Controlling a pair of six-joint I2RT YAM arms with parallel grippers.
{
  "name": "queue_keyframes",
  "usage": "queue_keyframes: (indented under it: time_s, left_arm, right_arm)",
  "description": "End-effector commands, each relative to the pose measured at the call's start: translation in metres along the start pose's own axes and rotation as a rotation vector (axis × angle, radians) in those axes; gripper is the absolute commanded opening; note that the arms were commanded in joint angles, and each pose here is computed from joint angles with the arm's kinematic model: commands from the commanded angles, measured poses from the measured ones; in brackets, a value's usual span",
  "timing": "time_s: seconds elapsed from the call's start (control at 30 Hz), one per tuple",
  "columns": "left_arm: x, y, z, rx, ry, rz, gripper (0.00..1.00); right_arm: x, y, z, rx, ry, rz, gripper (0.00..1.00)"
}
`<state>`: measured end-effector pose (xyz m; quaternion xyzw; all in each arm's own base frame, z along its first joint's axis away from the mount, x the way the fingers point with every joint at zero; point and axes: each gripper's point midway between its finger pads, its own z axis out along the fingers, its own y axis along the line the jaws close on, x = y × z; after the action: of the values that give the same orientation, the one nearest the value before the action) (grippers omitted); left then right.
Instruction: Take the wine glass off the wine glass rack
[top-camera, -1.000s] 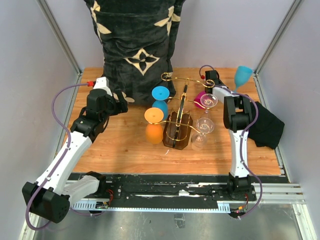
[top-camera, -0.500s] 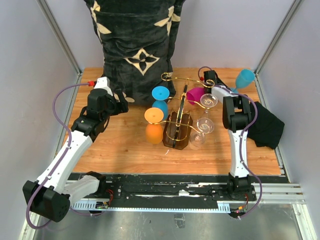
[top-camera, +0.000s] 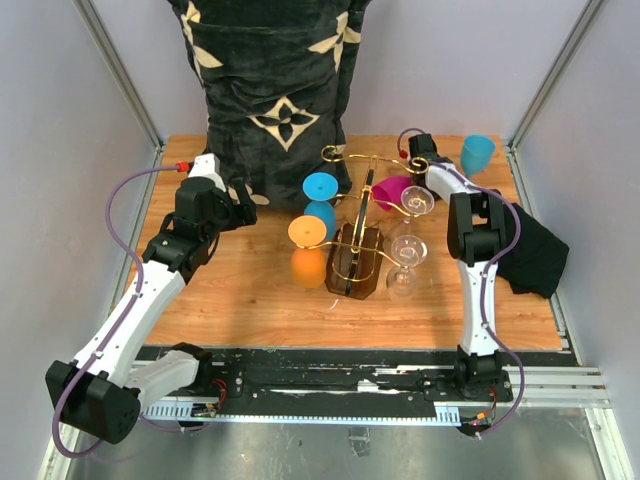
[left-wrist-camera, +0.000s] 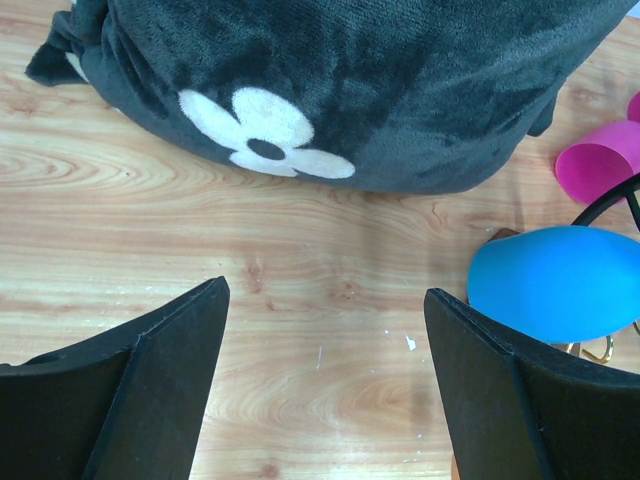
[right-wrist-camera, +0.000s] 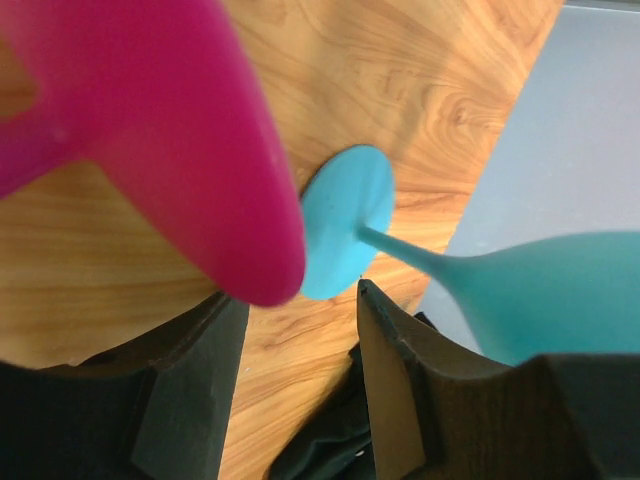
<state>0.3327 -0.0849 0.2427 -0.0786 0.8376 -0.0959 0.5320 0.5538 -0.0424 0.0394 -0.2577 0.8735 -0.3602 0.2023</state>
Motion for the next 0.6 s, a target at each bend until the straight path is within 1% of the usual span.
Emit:
queue_keyframes:
  time_s: [0.0, 0.1, 0.23, 0.3, 0.37, 0.43, 0.57]
  left_arm:
    - [-0.004, -0.003, 0.0, 0.009, -0.011, 0.011, 0.84]
    - [-0.002, -0.002, 0.0, 0.001, -0.005, 0.008, 0.84]
    - [-0.002, -0.001, -0.001, -0.001, -0.003, -0.001, 0.84]
    - [-0.002, -0.001, -0.001, -0.001, -0.001, -0.003, 0.84]
    - [-0.002, -0.002, -0.002, -0.002, 0.002, -0.008, 0.84]
    - [-0.001, -0.002, -0.002, -0.001, 0.004, -0.018, 0.84]
    - [0.001, -0.003, -0.003, 0.006, 0.008, -0.03, 0.83]
  right_arm:
    - [0.006, 0.046, -0.03, -0.286, 0.023, 0.066, 0.5]
    - [-0.002, 0.035, -0.052, -0.346, -0.002, 0.137, 0.5]
    - [-0.014, 0.018, -0.078, -0.411, -0.065, 0.241, 0.54]
    - [-0.016, 0.009, -0.086, -0.428, -0.084, 0.302, 0.59]
    - [-0.015, 0.003, -0.09, -0.453, -0.093, 0.346, 0.62]
    - [-0.012, 0.001, -0.089, -0.482, -0.093, 0.37, 0.62]
    - [-0.003, 0.009, -0.079, -0.493, -0.048, 0.353, 0.62]
